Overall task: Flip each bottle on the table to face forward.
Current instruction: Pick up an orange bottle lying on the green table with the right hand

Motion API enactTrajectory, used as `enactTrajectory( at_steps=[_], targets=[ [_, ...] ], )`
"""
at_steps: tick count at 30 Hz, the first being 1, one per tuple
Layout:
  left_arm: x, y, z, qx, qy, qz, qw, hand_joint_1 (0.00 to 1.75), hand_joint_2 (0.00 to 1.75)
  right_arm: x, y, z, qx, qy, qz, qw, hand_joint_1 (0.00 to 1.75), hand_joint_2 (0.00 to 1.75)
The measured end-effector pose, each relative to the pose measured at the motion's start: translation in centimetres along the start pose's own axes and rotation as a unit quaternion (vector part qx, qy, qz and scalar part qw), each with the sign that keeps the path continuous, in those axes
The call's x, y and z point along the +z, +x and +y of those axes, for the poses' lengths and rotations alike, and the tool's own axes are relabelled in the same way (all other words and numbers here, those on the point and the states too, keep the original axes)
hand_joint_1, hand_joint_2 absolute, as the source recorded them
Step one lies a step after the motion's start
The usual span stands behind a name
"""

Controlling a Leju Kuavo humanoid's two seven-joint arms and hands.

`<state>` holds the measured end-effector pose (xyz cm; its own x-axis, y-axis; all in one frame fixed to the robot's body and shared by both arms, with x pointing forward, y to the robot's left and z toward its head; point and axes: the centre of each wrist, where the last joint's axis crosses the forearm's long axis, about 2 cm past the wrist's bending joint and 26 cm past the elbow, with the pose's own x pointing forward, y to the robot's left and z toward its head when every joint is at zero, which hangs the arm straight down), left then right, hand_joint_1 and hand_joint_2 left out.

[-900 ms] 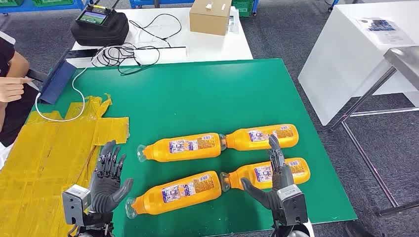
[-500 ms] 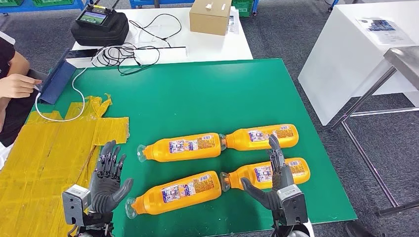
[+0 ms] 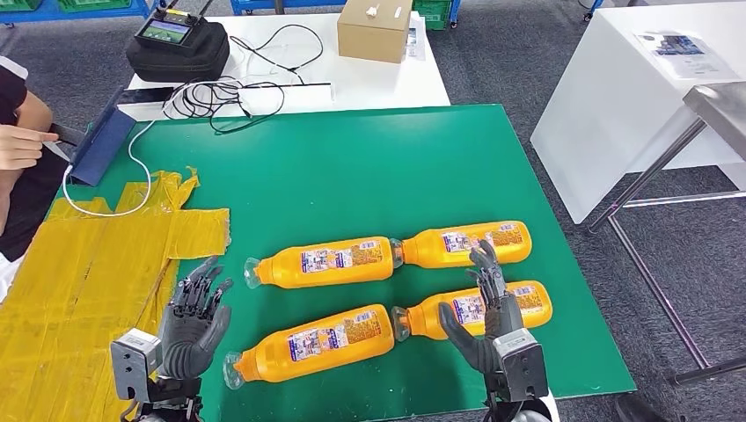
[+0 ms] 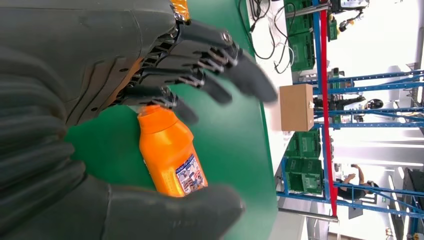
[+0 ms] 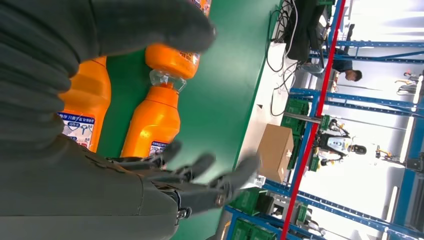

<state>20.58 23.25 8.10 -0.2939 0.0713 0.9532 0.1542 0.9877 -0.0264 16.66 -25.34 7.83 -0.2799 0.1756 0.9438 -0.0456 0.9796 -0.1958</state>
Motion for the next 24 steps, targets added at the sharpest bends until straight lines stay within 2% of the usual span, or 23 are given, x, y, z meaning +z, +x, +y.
enactTrajectory(
  at_steps=[5,10,12,16,20,21,23,24],
  targets=[
    [0.0,0.0,0.0,0.000,0.000,0.000,1.000,1.75,1.75,0.0,0.0,0.0,0.000,0.000,0.000,1.000,1.60,1.75],
    [0.0,0.0,0.0,-0.010,0.009,-0.007,1.000,1.75,1.75,-0.1,0.1,0.1,0.002,-0.008,-0.006,1.000,1.73,1.75],
    [-0.2,0.2,-0.3,-0.032,0.037,-0.026,0.998,1.75,1.75,-1.0,0.5,0.8,0.005,-0.035,-0.028,0.999,1.75,1.75],
    [-1.4,1.3,-1.9,-0.058,0.085,-0.068,0.992,1.75,1.75,-4.3,2.4,3.8,-0.008,-0.088,-0.075,0.993,1.72,1.75],
    [-1.8,1.7,-2.7,-0.052,0.079,-0.083,0.992,1.75,1.75,-5.5,3.4,5.3,-0.024,-0.077,-0.097,0.992,1.29,1.75],
    [-1.9,1.7,-2.7,-0.052,0.077,-0.086,0.992,1.75,1.75,-5.7,3.5,5.4,-0.023,-0.072,-0.102,0.992,1.29,1.75],
    [-2.2,1.8,-2.7,-0.053,0.074,-0.091,0.992,1.70,1.75,-6.0,3.8,5.7,-0.019,-0.061,-0.110,0.992,0.65,1.75],
    [-2.2,1.8,-2.7,-0.053,0.073,-0.093,0.992,1.27,1.75,-6.2,3.8,5.8,-0.018,-0.056,-0.112,0.992,0.32,1.75]
  ],
)
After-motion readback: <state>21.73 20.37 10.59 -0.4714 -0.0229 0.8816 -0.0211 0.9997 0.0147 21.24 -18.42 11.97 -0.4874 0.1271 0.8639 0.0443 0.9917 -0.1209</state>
